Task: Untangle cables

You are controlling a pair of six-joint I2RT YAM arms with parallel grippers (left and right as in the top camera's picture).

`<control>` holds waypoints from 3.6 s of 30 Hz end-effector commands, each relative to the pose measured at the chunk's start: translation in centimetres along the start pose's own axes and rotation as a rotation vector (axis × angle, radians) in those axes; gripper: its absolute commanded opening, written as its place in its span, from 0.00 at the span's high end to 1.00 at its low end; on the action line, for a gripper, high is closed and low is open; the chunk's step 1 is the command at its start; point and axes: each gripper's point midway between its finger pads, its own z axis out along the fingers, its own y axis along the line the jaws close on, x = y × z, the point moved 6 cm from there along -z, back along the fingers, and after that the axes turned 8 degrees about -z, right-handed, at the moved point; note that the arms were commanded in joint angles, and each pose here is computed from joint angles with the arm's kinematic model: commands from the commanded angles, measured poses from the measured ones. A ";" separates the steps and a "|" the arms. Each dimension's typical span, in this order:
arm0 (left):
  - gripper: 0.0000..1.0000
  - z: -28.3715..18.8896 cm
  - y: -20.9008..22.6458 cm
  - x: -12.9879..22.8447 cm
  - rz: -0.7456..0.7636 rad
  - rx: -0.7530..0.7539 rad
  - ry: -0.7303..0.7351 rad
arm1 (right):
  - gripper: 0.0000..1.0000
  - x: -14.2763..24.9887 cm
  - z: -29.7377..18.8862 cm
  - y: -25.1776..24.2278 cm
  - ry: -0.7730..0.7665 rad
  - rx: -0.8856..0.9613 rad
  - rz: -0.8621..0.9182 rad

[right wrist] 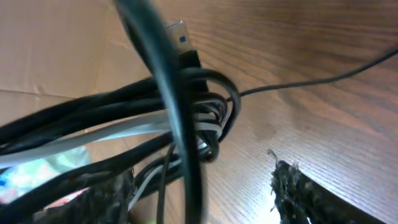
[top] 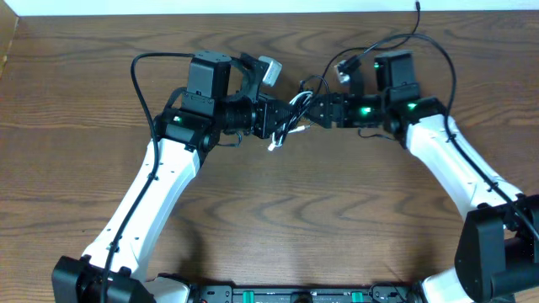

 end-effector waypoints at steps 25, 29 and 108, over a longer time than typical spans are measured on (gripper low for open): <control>0.93 -9.2 11.1 -3.8 -0.190 -0.464 -0.301 | 0.99 0.2 -20.1 -6.6 -0.279 0.703 0.300; 0.93 -9.4 11.3 -3.7 -0.160 -0.475 -0.290 | 0.99 0.4 -23.6 -5.6 -0.320 0.790 0.313; 0.09 13.2 16.3 11.0 -0.590 -0.662 0.267 | 0.99 2.0 -5.7 -4.1 0.223 0.447 0.168</control>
